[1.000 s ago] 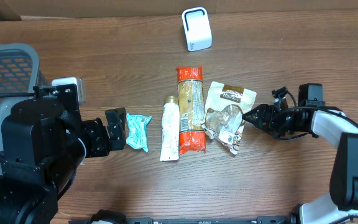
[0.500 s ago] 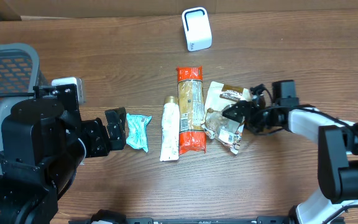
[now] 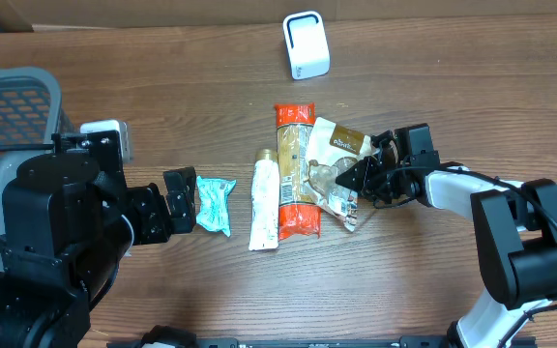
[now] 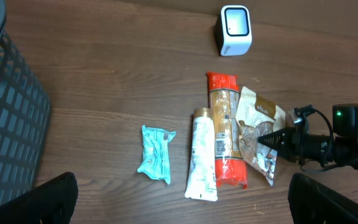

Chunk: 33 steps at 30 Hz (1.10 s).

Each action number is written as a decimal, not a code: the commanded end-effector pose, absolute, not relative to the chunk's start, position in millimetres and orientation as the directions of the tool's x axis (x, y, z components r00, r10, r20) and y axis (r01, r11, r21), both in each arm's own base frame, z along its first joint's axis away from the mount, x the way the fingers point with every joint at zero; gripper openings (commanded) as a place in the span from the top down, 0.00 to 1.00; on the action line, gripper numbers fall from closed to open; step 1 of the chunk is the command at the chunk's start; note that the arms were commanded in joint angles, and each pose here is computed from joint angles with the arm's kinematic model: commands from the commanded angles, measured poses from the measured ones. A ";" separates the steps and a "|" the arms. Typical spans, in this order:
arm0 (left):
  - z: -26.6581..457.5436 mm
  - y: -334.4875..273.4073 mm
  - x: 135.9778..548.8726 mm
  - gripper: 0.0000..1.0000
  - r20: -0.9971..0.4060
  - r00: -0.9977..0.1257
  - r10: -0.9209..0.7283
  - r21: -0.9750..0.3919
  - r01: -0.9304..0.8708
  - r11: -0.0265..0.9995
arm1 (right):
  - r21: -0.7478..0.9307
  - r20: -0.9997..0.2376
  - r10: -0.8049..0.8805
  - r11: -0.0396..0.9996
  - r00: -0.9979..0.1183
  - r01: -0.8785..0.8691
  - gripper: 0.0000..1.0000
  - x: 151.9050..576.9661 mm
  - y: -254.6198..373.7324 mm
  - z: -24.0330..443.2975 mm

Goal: Scan the item barcode
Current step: 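Reach the right gripper left and grasp the brown bag, then drag the brown bag rightward and set it down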

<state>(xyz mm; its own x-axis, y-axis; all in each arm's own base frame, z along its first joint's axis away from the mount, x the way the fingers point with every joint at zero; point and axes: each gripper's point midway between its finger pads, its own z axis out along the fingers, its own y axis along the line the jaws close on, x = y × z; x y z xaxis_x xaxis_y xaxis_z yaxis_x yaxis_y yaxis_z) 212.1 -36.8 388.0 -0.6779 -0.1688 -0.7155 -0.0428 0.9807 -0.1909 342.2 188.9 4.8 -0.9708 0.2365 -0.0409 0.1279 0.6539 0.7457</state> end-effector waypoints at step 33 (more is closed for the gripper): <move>391.8 -33.1 212.7 0.00 -0.723 -0.665 -0.188 -0.193 -0.066 0.979 | 0.463 -0.007 0.836 0.489 -0.549 0.739 0.96 309.0 37.4 41.0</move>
<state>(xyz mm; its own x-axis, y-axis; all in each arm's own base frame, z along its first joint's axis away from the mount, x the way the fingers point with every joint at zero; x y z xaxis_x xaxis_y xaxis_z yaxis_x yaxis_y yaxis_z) 212.2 -36.8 388.1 -0.6775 -0.1689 -0.7158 -0.0430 0.9807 -0.1907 319.3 54.0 58.6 -0.6976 0.7165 -0.0012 0.5933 0.5787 0.5595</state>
